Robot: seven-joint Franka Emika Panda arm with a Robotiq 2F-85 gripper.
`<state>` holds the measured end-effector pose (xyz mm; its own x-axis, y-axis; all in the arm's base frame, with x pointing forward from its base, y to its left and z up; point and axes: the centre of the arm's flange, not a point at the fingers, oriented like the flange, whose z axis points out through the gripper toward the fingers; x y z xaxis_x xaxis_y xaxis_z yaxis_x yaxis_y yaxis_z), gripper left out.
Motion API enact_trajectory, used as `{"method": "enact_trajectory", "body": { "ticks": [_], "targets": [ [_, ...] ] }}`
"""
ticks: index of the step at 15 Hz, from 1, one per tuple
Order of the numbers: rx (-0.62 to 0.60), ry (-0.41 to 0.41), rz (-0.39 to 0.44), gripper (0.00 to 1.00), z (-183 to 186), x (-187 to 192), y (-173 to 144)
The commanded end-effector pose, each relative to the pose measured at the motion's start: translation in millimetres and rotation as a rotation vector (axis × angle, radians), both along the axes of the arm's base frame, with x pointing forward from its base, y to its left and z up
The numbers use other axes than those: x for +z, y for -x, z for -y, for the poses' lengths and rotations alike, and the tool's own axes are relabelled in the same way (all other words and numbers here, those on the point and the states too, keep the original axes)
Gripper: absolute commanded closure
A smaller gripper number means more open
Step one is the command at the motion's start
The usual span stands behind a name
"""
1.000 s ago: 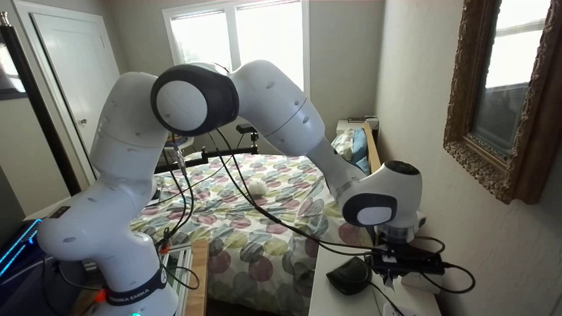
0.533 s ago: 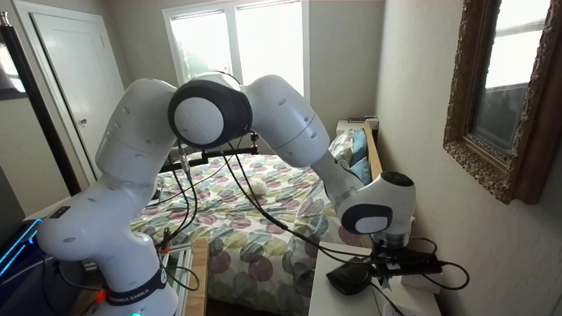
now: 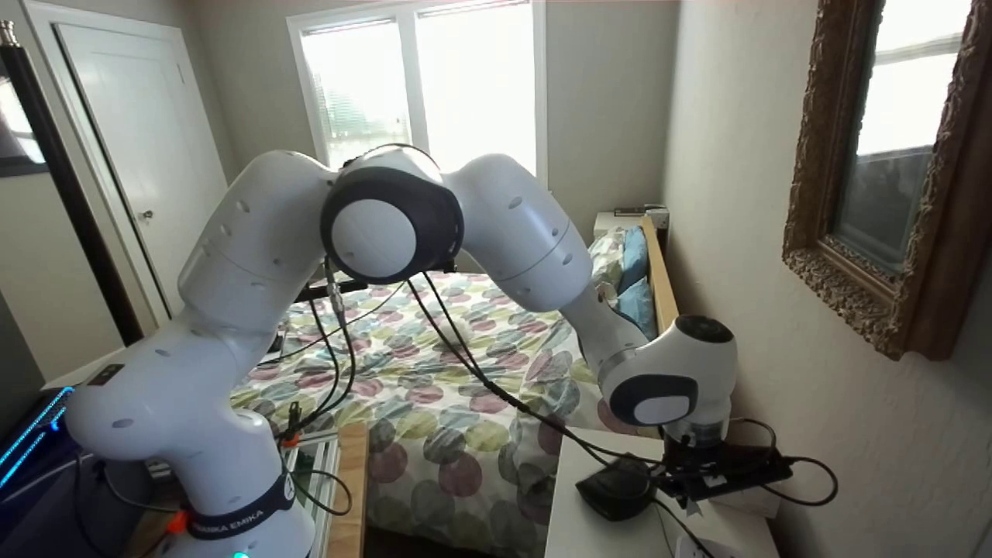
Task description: Move the paper to the left
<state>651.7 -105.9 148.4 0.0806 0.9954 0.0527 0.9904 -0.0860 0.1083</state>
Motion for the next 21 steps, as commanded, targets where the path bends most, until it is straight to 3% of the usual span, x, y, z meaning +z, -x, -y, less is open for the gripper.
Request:
{"method": "enact_trajectory", "body": {
  "ticks": [1,4,5,7,15,17,21],
  "targets": [
    [0.079,0.028,0.049,0.96,3,-13,-15],
    [0.116,0.049,0.076,0.95,1,-20,-17],
    [0.122,0.056,0.086,0.67,1,-22,-18],
    [0.131,0.066,0.099,0.61,1,-24,-18],
    [0.065,0.154,0.089,0.05,-8,5,-17],
    [-0.032,0.169,0.055,0.00,-15,20,-15],
    [-0.253,0.173,-0.057,0.00,-28,56,-7]
  ]
}}
